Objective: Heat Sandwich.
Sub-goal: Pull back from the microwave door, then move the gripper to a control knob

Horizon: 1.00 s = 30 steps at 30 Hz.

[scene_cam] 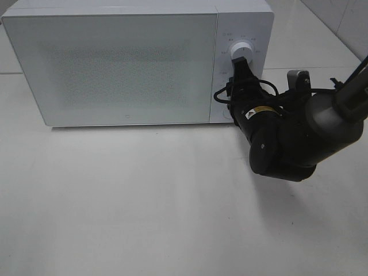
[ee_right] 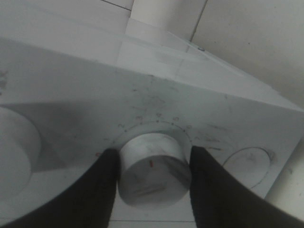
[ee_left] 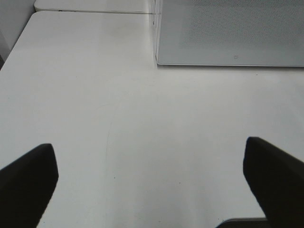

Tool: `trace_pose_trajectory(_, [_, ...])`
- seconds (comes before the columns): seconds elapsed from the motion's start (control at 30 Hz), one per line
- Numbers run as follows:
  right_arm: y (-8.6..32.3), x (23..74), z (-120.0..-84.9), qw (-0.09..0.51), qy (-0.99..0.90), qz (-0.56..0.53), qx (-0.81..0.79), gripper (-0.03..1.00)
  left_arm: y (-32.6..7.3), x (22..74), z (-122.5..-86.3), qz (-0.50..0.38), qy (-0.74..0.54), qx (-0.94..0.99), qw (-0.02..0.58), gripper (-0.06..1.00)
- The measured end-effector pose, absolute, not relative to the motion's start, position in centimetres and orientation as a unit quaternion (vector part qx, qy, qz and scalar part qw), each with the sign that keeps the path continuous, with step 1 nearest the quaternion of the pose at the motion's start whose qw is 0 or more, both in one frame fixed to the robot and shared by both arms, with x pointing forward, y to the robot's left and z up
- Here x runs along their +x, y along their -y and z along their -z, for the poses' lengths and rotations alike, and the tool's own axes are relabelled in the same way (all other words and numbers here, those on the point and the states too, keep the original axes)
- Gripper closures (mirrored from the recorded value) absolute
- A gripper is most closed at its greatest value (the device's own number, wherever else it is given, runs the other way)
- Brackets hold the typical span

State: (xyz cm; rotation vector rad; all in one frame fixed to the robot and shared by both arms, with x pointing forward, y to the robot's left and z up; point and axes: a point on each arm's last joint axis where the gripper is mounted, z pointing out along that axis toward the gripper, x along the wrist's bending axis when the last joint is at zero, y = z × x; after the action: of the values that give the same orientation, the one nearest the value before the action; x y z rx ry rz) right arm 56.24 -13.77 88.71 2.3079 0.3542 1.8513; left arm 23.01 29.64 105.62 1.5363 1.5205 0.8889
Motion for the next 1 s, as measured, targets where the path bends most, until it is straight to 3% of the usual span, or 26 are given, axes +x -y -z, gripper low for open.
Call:
trace_pose_trajectory(0.4, [13.78,56.22,-88.69,-0.041,0.034,-0.623,0.781,0.54,-29.64,23.01,-105.62,-0.350,-0.599,0.605,0.391,-0.04])
trace_pose_trajectory(1.0, [13.77,56.22,-88.69,-0.044,0.037,-0.623,0.780,0.54,-29.64,23.01,-105.62,-0.350,-0.599,0.605,0.391,-0.04])
